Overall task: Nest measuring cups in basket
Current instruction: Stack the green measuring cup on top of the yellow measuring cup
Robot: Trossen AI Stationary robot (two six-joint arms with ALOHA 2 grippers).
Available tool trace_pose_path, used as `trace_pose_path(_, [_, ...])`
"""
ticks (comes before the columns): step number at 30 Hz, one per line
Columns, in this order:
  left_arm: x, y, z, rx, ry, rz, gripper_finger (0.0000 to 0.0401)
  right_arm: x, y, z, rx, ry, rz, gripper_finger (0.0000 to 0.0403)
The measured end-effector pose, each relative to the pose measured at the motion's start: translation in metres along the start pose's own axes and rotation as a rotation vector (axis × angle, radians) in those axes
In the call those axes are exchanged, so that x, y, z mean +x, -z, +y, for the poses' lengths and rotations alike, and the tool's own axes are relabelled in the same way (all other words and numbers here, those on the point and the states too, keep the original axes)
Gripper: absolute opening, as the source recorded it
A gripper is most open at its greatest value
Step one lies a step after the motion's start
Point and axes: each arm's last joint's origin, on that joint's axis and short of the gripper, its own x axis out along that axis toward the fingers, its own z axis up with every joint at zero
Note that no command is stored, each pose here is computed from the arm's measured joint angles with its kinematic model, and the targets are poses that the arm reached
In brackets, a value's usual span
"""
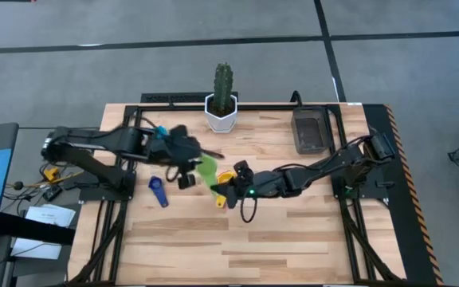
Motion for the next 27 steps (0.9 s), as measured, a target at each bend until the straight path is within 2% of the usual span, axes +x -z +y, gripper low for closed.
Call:
trace_pose_path(6, [-0.041,0.006,0.017,-0.393,-0.032,-0.110,0.0126,-0.003,-0.006,0.010,-0.053,-0.016,-0.170,0.0006])
trace_pose_path(9, [-0.049,0.014,0.012,-0.492,-0.050,-0.166,0.0127,-0.004,-0.012,0.017,-0.096,-0.068,-0.238,0.0005])
trace_pose_path(12, [-0.046,0.023,0.000,-0.494,-0.034,-0.206,0.0127,-0.006,-0.017,0.024,-0.134,-0.134,-0.277,0.0006])
trace_pose_path(18, [-0.039,0.024,-0.023,-0.482,0.108,-0.382,0.0127,-0.008,-0.025,0.031,-0.208,-0.261,-0.292,0.0005])
trace_pose_path(22, [-0.042,0.021,-0.025,-0.471,0.153,-0.485,0.0127,-0.008,-0.025,0.032,-0.223,-0.269,-0.296,0.0006])
trace_pose_path(27, [-0.045,0.019,-0.023,-0.479,0.147,-0.514,0.0127,-0.009,-0.026,0.032,-0.228,-0.252,-0.320,0.0006])
